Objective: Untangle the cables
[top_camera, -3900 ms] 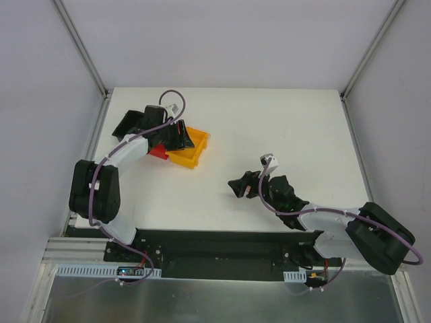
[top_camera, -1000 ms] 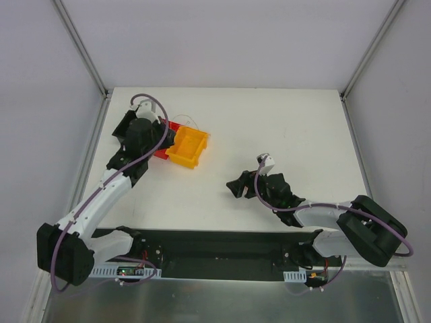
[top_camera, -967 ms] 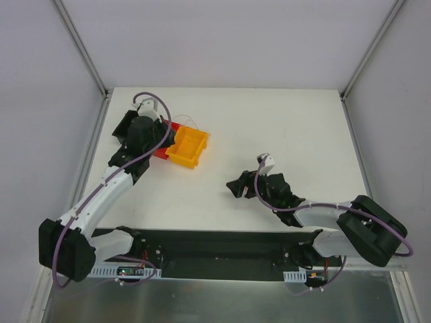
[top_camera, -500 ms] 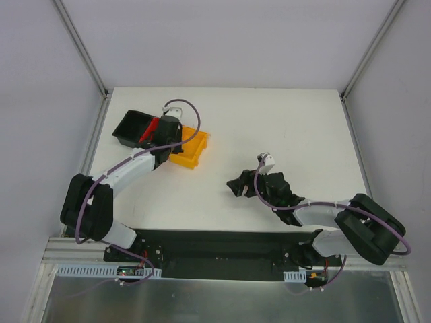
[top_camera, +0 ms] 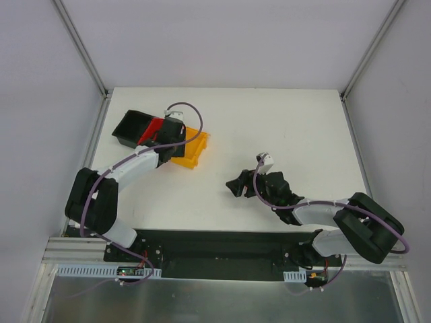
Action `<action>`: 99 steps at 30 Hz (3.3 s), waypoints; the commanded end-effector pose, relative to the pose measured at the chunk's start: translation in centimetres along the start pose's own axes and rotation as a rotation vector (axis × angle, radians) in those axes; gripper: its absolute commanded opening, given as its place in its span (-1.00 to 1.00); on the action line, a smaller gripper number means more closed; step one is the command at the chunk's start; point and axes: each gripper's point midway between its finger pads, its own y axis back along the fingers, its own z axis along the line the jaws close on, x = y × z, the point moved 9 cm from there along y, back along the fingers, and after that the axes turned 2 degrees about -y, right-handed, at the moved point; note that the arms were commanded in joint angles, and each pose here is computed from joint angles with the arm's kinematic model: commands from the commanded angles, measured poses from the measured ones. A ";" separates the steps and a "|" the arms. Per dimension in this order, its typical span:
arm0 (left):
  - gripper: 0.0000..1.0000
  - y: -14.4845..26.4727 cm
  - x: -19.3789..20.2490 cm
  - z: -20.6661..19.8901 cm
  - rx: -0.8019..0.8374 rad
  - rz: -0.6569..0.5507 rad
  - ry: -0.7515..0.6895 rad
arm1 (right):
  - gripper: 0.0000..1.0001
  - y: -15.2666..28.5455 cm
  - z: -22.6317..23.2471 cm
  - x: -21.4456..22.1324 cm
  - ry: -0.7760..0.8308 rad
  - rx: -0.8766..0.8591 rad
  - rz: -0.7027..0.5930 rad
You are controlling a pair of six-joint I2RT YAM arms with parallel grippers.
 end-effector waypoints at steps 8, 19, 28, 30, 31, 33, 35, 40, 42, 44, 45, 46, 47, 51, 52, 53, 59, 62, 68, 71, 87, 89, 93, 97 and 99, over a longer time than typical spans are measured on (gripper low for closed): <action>0.40 9.0 -2.1 0.5 0.199 -0.148 0.120 | 0.52 0.2 1.1 -1.9 0.001 -0.052 -0.094; 0.15 11.1 -6.0 -6.7 1.017 0.050 0.111 | 0.45 6.4 -3.3 -2.0 -0.153 0.439 -0.242; 0.15 7.7 -2.2 -10.2 1.154 0.282 0.085 | 0.38 6.3 -4.2 -1.0 -0.232 0.444 -0.104; 0.13 7.4 -1.6 -10.3 1.159 0.308 0.080 | 0.38 5.6 -4.3 -1.6 -0.243 0.453 -0.078; 0.13 7.4 -1.3 -10.4 1.152 0.312 0.080 | 0.37 5.1 -4.6 -1.6 -0.250 0.468 -0.045; 0.14 7.4 -0.9 -10.6 1.129 0.307 0.066 | 0.24 4.3 -4.7 -1.9 -0.257 0.451 0.003; 0.13 7.6 -0.7 -10.7 1.111 0.285 0.035 | 0.18 3.3 -4.3 -2.3 -0.226 0.412 0.046; 0.03 7.2 -0.1 -11.1 1.092 0.290 0.015 | -0.12 0.5 -2.9 -3.3 -0.159 0.265 0.163; -0.23 6.9 0.1 -11.2 1.099 0.307 0.014 | -0.35 -0.4 -2.5 -3.3 -0.153 0.211 0.195; -0.31 6.6 0.1 -11.3 1.103 0.307 0.006 | -0.55 -1.1 -2.1 -3.2 -0.147 0.136 0.210; -0.31 6.6 0.1 -11.3 1.103 0.306 0.003 | -0.62 -1.4 -1.8 -3.1 -0.141 0.084 0.217; -0.30 6.6 0.1 -11.3 1.108 0.302 -0.004 | -0.70 -1.5 -1.4 -3.2 -0.127 0.030 0.212; -0.27 6.6 0.1 -11.3 1.109 0.299 -0.011 | -0.79 -1.4 -1.1 -3.2 -0.117 -0.022 0.218; -0.11 6.5 0.2 -11.2 1.123 0.300 -0.054 | -0.99 -1.1 0.0 -2.9 -0.094 -0.196 0.224; -0.09 6.5 0.2 -11.1 1.118 0.303 -0.066 | -0.99 -1.0 0.1 -2.8 -0.094 -0.221 0.222; -0.08 6.5 0.2 -11.1 1.112 0.306 -0.074 | -0.99 -0.9 0.2 -2.9 -0.090 -0.244 0.215; -0.04 7.0 0.2 -10.8 1.122 0.318 -0.109 | -0.99 0.3 -0.5 -3.3 -0.110 -0.265 0.112; -0.01 7.1 0.2 -10.9 1.151 0.331 -0.112 | -0.99 1.2 -1.0 -3.6 -0.130 -0.283 0.055; -0.02 7.2 0.5 -11.3 1.228 0.365 -0.110 | -0.99 2.7 -1.9 -4.3 -0.197 -0.375 -0.064; -0.02 6.9 0.7 -11.6 1.233 0.376 -0.122 | -0.99 2.7 -1.9 -4.6 -0.230 -0.443 -0.070; 0.01 4.8 2.4 -12.8 1.061 0.421 -0.170 | -0.99 2.7 -2.0 -4.7 -0.243 -0.456 -0.084; -0.03 4.6 2.4 -12.8 1.039 0.416 -0.173 | -0.99 2.8 -2.0 -4.7 -0.245 -0.456 -0.083; -0.23 4.6 2.2 -12.9 1.041 0.410 -0.175 | -0.99 2.7 -2.0 -4.7 -0.244 -0.454 -0.084; -0.56 4.8 2.1 -13.0 1.058 0.411 -0.174 | -0.99 2.6 -2.1 -4.7 -0.247 -0.449 -0.085; -0.69 4.9 2.0 -13.0 1.063 0.409 -0.171 | -0.99 2.7 -2.0 -4.7 -0.244 -0.449 -0.090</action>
